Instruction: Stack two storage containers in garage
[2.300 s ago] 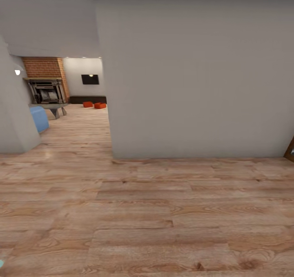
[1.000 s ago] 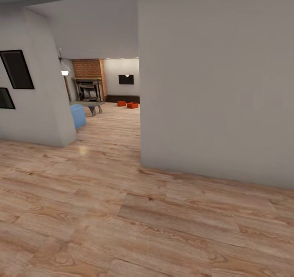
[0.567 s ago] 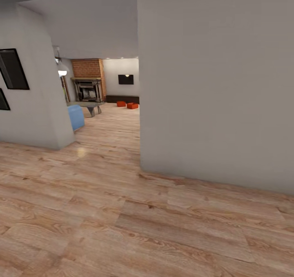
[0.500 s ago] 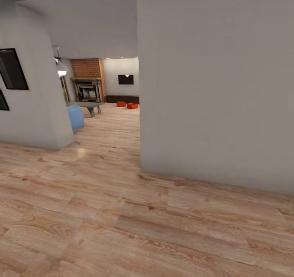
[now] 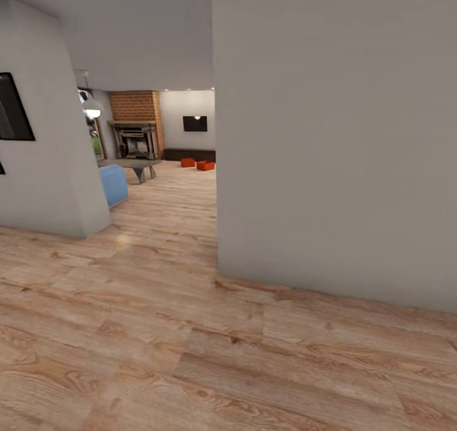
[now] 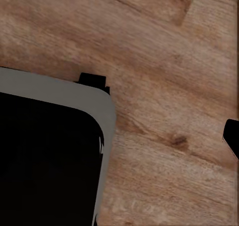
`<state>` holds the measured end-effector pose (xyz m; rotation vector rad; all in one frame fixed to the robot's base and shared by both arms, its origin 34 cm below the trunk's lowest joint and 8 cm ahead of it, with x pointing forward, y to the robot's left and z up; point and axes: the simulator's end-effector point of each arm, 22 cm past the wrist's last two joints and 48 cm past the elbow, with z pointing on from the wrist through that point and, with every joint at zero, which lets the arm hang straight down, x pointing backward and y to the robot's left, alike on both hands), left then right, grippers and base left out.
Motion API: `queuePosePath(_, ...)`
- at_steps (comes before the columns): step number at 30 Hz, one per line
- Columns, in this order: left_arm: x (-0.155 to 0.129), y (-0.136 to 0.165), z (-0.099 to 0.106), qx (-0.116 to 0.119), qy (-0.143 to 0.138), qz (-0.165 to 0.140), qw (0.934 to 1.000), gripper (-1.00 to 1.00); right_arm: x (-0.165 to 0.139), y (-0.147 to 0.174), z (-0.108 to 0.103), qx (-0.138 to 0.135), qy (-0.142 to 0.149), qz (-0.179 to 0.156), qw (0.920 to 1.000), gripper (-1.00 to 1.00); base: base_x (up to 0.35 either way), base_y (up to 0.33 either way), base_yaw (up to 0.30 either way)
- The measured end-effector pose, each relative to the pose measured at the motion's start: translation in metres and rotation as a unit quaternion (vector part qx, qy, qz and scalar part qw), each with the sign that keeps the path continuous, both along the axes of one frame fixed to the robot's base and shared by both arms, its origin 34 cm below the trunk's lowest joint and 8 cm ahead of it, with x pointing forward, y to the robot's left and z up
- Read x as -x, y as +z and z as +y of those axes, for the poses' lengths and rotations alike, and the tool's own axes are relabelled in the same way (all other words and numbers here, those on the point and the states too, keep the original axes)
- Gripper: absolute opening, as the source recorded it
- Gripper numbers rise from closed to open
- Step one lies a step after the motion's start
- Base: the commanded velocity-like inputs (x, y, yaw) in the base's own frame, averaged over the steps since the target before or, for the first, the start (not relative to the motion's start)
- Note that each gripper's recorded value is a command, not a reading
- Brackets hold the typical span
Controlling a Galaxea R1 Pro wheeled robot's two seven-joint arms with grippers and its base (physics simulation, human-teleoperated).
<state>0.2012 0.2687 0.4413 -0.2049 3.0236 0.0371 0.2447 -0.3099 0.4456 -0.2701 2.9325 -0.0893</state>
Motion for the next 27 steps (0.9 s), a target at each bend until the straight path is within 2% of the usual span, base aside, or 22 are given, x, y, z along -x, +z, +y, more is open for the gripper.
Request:
queuePosePath(10,-0.0005,0.0,-0.0008,0.0,0.0,-0.001,1.0,1.0,-0.0017,0.0004,-0.0014,0.001,-0.001,-0.003,1.0,1.0,0.322,0.0,0.022)
queuePosePath(27,0.0002,0.0,-0.0011,0.001,0.0,0.0,1.0,1.0,-0.0025,0.0005,-0.0013,0.001,0.0,-0.004,1.0,1.0,0.322,0.0,0.246)
